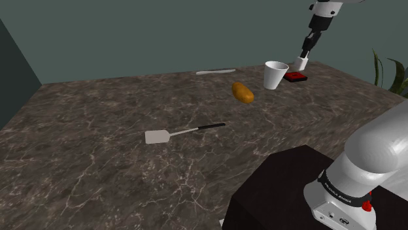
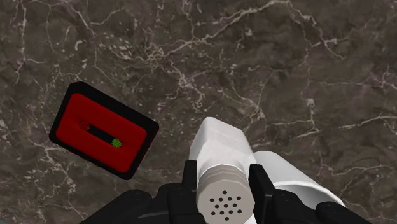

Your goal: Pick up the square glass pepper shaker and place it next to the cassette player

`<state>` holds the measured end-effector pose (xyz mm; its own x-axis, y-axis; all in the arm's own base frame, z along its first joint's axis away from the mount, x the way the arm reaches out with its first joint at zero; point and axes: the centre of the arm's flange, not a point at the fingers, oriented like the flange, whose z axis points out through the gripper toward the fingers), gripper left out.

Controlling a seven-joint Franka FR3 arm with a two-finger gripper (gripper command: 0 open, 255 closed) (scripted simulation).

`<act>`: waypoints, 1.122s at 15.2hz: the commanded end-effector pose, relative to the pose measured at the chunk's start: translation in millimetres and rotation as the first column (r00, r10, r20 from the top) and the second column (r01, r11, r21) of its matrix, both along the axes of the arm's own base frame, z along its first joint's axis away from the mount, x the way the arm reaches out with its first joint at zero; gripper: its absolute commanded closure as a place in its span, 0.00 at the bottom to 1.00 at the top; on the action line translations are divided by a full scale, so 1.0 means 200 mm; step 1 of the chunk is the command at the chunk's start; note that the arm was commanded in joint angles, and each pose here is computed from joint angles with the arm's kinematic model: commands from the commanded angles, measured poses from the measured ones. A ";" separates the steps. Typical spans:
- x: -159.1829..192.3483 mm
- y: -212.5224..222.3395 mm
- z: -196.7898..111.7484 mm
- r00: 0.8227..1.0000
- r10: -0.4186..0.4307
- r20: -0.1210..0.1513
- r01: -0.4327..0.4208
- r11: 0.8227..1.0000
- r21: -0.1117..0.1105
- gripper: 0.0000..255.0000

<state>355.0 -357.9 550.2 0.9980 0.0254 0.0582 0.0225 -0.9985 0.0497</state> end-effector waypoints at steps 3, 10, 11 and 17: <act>0.00 0.00 -0.11 1.000 0.000 0.000 0.000 1.000 0.000 1.00; 0.00 0.00 -0.29 1.000 0.000 0.000 0.000 1.000 0.000 1.00; 0.00 0.00 -0.32 1.000 0.000 0.000 0.000 1.000 0.000 1.00; 0.00 0.00 -0.49 1.000 0.000 0.000 0.000 1.000 0.000 1.00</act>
